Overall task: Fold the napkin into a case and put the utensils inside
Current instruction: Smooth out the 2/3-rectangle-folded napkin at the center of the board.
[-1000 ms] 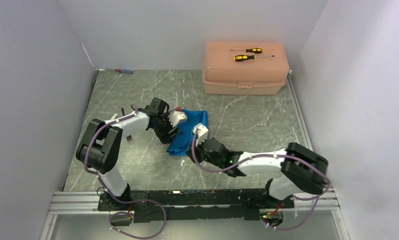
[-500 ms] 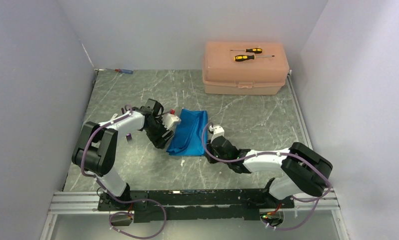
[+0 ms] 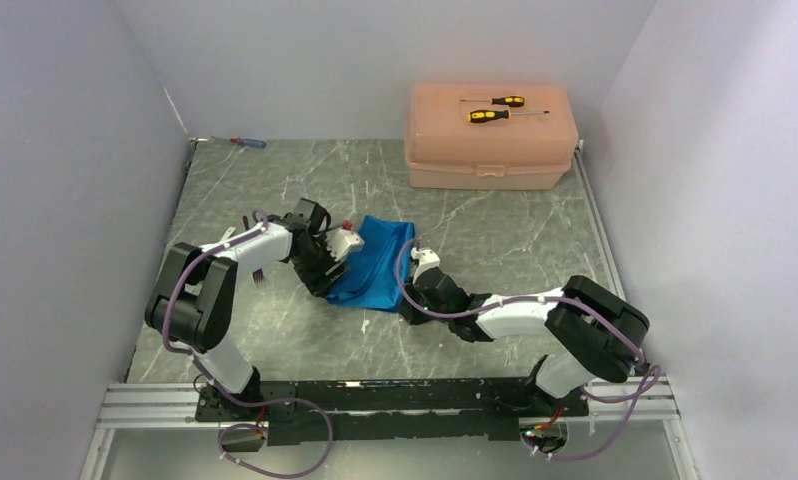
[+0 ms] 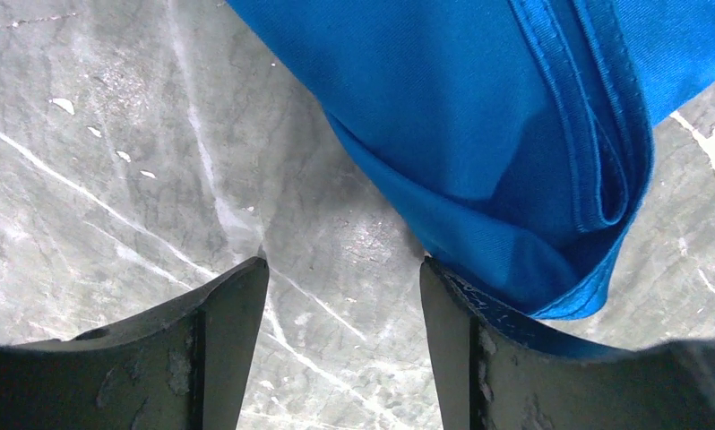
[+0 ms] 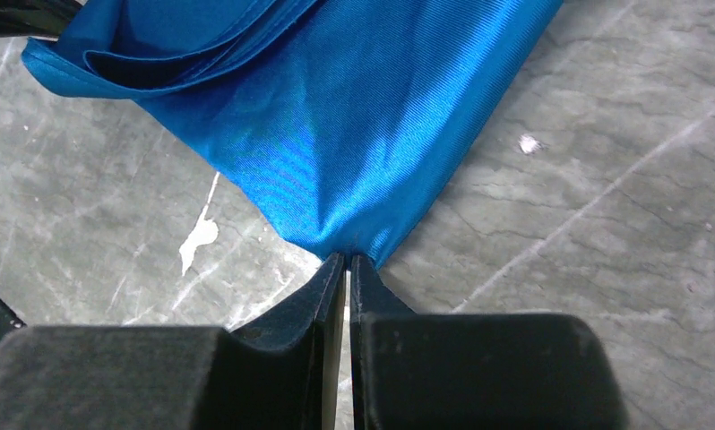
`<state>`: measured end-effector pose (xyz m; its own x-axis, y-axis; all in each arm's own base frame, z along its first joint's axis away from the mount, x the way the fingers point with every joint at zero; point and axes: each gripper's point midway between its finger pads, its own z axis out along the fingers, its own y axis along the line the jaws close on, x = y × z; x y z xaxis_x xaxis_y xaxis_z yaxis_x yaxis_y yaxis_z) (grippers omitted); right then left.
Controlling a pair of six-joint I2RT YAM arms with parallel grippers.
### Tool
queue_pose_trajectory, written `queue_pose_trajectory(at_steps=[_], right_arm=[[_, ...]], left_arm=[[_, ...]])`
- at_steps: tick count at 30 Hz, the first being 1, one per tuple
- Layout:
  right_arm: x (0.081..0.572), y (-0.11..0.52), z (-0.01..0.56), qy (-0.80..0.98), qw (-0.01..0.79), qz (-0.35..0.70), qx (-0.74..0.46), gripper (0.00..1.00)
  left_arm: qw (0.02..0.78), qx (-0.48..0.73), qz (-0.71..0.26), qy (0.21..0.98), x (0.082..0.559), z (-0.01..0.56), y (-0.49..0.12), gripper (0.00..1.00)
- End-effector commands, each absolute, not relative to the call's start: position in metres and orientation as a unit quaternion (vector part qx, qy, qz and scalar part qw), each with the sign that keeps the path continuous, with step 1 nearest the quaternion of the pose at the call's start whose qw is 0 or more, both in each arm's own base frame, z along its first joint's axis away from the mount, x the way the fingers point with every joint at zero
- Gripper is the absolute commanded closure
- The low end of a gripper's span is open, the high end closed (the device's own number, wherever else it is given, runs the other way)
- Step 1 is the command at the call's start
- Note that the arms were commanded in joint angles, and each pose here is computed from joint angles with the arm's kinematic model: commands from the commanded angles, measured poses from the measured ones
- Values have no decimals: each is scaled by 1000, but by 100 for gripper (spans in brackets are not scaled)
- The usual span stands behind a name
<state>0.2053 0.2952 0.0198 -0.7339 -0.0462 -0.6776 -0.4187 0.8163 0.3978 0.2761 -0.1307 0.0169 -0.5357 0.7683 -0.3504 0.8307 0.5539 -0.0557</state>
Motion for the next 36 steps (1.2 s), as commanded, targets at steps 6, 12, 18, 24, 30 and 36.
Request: queue_pose_trajectory(at_steps=[6, 12, 18, 24, 30, 36], right_arm=[[202, 323, 32, 881, 325, 312, -148, 90], [206, 327, 44, 876, 332, 310, -163, 89], [202, 328, 42, 878, 319, 307, -180, 87], [199, 318, 46, 882, 313, 295, -192, 82], [207, 306, 67, 875, 324, 307, -185, 79], [215, 310, 68, 873, 308, 334, -177, 80]], left_arm=[[114, 477, -65, 869, 275, 5, -116, 31], [118, 490, -52, 862, 281, 18, -114, 32], [116, 498, -54, 858, 280, 33, -115, 32], [119, 493, -76, 858, 271, 51, -122, 32], [129, 483, -127, 857, 263, 68, -141, 33], [130, 494, -154, 846, 259, 65, -161, 33]])
